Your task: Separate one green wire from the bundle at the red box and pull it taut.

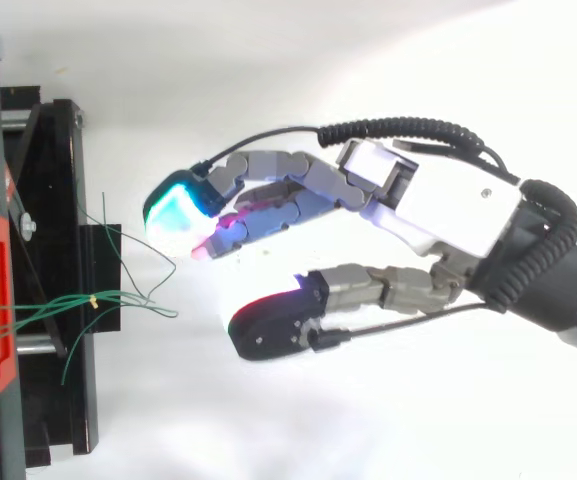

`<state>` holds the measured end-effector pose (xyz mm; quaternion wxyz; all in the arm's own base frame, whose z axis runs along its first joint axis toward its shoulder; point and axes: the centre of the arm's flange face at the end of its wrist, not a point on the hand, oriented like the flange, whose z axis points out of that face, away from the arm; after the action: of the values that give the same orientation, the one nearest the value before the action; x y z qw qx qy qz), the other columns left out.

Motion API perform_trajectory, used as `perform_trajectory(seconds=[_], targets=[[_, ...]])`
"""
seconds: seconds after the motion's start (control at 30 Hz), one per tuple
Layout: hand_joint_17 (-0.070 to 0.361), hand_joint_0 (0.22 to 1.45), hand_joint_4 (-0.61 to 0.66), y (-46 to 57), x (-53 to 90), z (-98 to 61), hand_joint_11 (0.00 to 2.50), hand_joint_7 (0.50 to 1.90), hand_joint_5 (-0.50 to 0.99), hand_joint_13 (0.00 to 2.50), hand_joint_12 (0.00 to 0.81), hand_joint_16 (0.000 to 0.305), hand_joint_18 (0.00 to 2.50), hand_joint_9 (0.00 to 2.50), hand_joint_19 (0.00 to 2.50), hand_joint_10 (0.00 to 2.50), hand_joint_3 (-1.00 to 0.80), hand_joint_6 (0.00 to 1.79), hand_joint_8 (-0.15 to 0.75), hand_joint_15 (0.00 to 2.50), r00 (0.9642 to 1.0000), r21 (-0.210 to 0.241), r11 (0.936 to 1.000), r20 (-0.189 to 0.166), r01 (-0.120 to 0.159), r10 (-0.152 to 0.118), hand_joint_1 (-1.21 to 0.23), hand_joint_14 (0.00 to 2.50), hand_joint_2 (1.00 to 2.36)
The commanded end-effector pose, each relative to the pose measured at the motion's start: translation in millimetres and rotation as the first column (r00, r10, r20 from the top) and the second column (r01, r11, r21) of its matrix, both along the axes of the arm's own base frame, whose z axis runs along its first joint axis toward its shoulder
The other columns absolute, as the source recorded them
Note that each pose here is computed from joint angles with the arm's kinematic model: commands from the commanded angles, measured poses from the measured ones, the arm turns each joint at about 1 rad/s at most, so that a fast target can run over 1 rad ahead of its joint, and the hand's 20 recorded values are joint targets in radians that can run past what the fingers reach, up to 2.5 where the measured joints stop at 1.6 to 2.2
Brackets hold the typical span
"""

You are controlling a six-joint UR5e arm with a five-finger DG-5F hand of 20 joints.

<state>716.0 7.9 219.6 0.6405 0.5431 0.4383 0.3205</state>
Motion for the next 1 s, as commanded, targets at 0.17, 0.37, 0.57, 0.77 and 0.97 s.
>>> perform_trajectory(seconds=[0.17, 0.37, 0.57, 0.77, 0.97], targets=[[0.101, 0.52, 0.24, 1.8, 30.0, -33.4, 0.19, 0.79, -0.15, 0.79, 0.333, 0.045, 0.50, 0.87, 0.34, 0.01, -0.48, 0.50, 0.276, 0.27, 0.9928, -0.105, 0.9937, 0.116, 0.040, -0.028, -0.53, 0.01, 1.00], [0.103, 0.52, 0.24, 12.4, 65.5, -58.4, 0.20, 0.79, -0.15, 0.82, 0.344, 0.046, 0.50, 0.88, 0.36, 0.01, -0.48, 0.50, 0.276, 0.31, 0.9926, -0.082, 0.9961, 0.120, 0.033, -0.023, -0.53, 0.01, 1.00], [0.105, 0.52, 0.24, 28.3, 78.6, -39.1, 0.20, 0.79, -0.14, 0.83, 0.349, 0.047, 0.52, 0.89, 0.37, 0.01, -0.48, 0.50, 0.274, 0.33, 0.9951, -0.109, 0.9938, 0.099, 0.023, -0.012, -0.53, 0.01, 1.00], [0.106, 0.53, 0.26, 46.4, 87.0, -20.4, 0.22, 0.88, -0.12, 0.85, 0.355, 0.047, 0.53, 0.90, 0.39, 0.01, -0.48, 0.50, 0.271, 0.35, 0.9958, -0.159, 0.9873, 0.092, 0.008, 0.007, -0.54, 0.01, 1.00], [0.107, 0.54, 0.26, 53.5, 85.6, -21.7, 0.23, 0.95, -0.11, 0.86, 0.354, 0.047, 0.54, 0.91, 0.41, 0.01, -0.47, 0.50, 0.267, 0.37, 0.9959, -0.152, 0.9884, 0.089, -0.004, 0.017, -0.54, 0.01, 1.00]])
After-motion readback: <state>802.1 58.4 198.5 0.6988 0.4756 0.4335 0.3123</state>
